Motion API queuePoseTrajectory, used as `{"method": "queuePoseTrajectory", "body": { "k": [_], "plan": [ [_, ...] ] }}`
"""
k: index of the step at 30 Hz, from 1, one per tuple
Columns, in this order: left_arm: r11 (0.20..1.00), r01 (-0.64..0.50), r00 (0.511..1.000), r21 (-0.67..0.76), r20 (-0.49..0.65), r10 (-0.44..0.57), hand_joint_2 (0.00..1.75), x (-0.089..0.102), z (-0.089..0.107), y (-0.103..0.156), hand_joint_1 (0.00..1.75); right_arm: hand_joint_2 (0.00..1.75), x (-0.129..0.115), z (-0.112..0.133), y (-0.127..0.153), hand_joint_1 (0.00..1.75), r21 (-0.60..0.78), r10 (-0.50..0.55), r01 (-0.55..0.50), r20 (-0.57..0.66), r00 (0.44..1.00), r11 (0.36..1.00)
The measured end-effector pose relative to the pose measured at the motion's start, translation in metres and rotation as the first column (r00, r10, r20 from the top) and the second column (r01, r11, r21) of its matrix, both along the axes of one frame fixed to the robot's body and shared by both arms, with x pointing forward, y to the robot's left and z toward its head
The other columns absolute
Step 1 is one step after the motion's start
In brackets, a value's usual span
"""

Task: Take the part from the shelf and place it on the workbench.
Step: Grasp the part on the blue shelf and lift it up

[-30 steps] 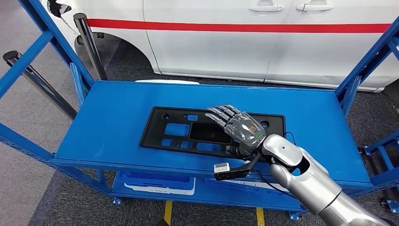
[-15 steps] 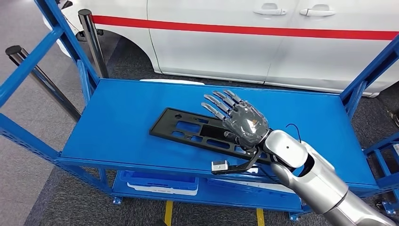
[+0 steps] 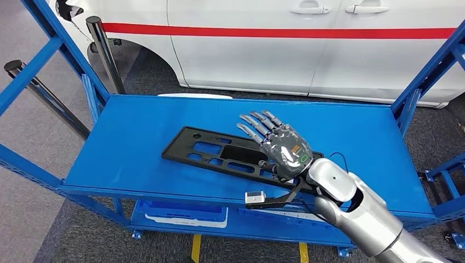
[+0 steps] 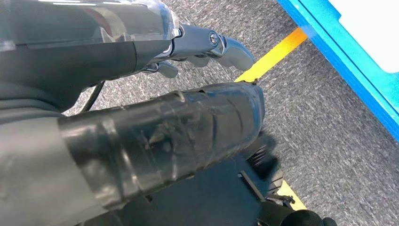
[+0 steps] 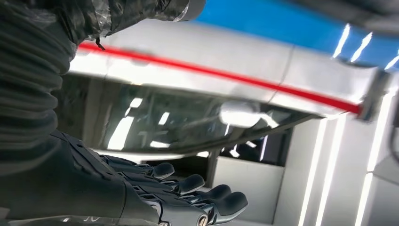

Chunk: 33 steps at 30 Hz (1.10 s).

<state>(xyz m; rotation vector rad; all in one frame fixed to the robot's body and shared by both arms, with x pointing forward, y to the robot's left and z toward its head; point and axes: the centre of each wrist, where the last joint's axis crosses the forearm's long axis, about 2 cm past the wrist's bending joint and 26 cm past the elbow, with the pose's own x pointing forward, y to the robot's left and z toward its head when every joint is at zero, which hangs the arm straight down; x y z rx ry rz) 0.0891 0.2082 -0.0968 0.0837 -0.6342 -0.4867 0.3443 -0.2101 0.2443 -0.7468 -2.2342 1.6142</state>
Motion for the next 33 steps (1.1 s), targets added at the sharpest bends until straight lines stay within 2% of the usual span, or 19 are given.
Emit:
{"method": "queuePoseTrajectory", "body": {
  "k": [3,16,23,33],
  "plan": [
    [1.000,-0.002,1.000,0.000,-0.001,0.002,0.00,-0.001,0.000,0.000,0.00,1.75,-0.009,-0.016,0.006,0.00,0.014,0.011,-0.011,-0.036,0.999,1.000],
    [1.000,0.005,1.000,0.004,0.007,-0.005,0.00,0.004,0.001,0.000,0.00,1.75,-0.022,-0.030,0.025,0.00,0.081,0.070,-0.062,-0.107,0.992,0.995],
    [1.000,0.007,1.000,0.004,0.007,-0.007,0.00,0.004,0.001,0.000,0.00,1.75,-0.018,-0.026,0.029,0.00,0.084,0.068,-0.057,-0.126,0.990,0.995],
    [1.000,-0.003,1.000,0.006,0.006,0.003,0.00,0.003,0.001,0.000,0.00,1.75,-0.010,-0.041,0.021,0.00,0.047,0.074,-0.063,-0.299,0.951,0.997]
  ]
}}
